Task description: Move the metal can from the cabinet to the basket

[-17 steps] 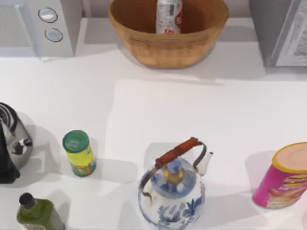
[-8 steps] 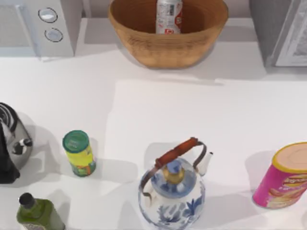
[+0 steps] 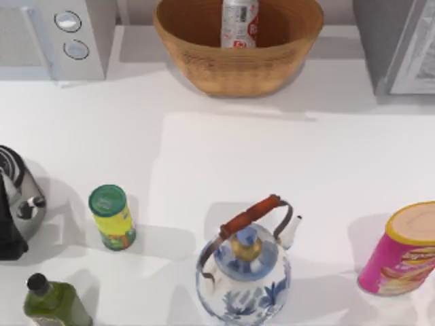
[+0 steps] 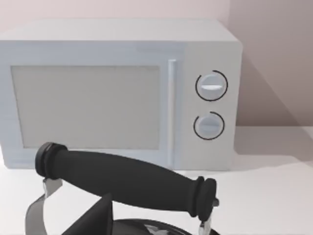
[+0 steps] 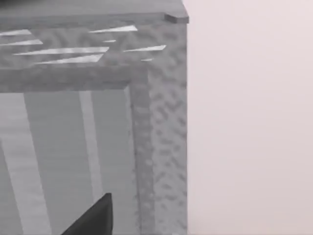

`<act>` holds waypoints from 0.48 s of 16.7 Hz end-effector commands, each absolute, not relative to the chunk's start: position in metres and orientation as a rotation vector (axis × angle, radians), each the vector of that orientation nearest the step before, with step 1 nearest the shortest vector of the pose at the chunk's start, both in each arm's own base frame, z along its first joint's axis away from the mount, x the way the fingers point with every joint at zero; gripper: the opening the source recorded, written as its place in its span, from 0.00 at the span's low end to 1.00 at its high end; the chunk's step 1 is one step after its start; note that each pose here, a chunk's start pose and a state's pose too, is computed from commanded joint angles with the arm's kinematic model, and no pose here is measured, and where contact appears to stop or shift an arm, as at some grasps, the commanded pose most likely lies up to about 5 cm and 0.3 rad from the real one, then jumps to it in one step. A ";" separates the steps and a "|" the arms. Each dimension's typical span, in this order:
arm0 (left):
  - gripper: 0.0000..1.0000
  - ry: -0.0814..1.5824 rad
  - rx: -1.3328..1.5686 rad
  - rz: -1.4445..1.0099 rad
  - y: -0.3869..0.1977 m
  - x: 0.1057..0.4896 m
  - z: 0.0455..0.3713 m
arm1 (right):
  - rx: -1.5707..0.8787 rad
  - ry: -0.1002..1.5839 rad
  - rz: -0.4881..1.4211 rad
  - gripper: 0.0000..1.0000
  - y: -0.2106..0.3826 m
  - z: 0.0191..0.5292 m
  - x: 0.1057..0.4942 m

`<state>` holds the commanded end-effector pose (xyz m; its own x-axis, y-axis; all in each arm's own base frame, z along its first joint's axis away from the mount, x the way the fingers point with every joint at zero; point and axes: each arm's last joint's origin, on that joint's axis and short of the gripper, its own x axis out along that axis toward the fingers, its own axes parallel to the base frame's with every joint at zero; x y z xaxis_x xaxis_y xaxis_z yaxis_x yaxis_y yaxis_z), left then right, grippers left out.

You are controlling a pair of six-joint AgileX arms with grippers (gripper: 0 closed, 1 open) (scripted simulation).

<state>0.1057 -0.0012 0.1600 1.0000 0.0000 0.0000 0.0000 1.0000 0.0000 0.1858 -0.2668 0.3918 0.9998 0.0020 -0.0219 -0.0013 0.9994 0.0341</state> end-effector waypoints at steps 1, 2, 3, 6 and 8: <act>1.00 0.000 0.000 0.000 -0.001 0.106 0.160 | 0.036 0.023 0.002 1.00 -0.260 0.413 0.183; 1.00 0.000 0.000 0.000 -0.001 0.106 0.160 | 0.036 0.023 0.002 1.00 -0.252 0.432 0.179; 1.00 0.000 0.000 0.000 -0.001 0.106 0.160 | 0.034 0.022 0.002 1.00 -0.243 0.450 0.175; 1.00 0.000 0.000 0.000 -0.001 0.106 0.160 | 0.016 0.011 0.003 1.00 -0.215 0.491 0.162; 1.00 0.000 0.000 0.000 -0.001 0.106 0.160 | 0.006 0.005 0.003 1.00 -0.203 0.506 0.156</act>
